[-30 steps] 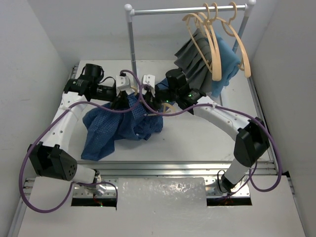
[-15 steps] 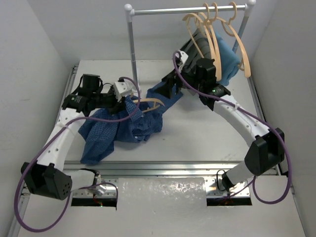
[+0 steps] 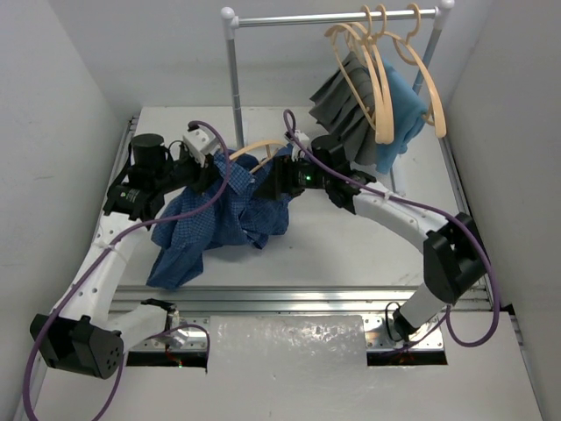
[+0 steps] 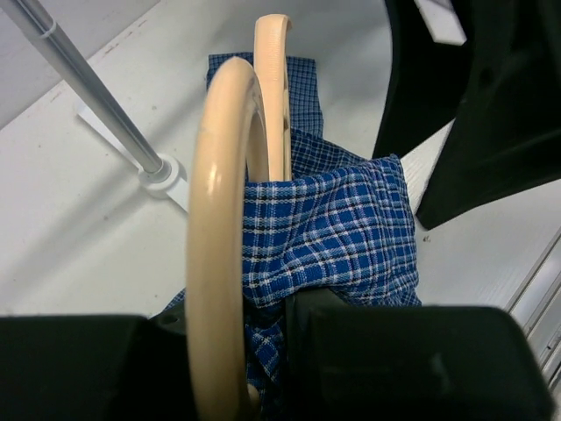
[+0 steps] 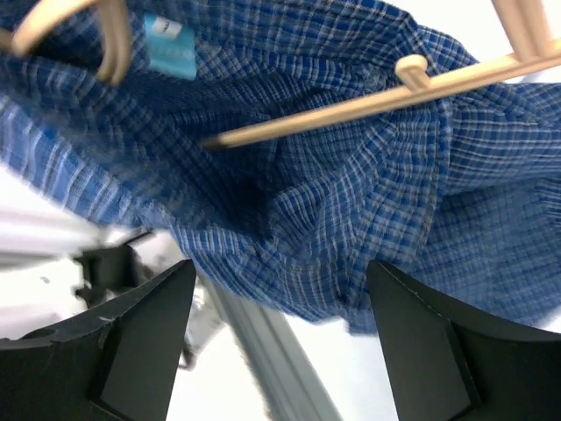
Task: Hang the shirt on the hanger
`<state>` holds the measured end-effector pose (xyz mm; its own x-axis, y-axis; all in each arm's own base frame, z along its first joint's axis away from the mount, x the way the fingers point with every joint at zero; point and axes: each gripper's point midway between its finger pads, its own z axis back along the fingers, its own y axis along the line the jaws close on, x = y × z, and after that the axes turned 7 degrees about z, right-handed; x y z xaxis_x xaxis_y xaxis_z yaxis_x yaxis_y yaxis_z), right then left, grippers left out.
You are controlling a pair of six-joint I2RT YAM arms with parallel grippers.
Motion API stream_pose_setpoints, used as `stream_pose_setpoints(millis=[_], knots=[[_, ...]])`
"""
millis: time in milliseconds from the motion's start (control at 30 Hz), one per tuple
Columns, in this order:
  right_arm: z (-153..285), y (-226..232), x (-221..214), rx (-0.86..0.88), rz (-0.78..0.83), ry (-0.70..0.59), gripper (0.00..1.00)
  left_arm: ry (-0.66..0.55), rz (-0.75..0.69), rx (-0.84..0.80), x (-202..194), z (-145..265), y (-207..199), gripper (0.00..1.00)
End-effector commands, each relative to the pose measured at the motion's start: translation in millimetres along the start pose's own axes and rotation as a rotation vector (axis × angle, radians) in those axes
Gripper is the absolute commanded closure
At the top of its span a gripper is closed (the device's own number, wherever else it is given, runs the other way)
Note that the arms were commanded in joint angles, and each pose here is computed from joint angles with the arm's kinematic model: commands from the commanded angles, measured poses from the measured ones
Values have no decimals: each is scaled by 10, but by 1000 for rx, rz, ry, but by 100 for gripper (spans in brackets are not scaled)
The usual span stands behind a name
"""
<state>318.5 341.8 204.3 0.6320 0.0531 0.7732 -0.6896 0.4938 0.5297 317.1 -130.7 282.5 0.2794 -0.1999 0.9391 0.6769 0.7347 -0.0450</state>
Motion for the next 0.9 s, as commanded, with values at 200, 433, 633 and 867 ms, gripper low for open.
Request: stream_pose_setpoints(millis=[200,433,633,867], knots=[[-240,-210,74,-70,-230,-74,23,-132,3,9,337,137,-88,100],[-255,-424,-26,-157,-230,-53,21,-142,-3,0,313,170,-134,100],[-435,-294,-66,-50,-253,-42,61,-175,0,16,423,207,-113,100],[-74,-750,-236,-268,-344,-28,100,-213,74,-48,477,447,18,100]])
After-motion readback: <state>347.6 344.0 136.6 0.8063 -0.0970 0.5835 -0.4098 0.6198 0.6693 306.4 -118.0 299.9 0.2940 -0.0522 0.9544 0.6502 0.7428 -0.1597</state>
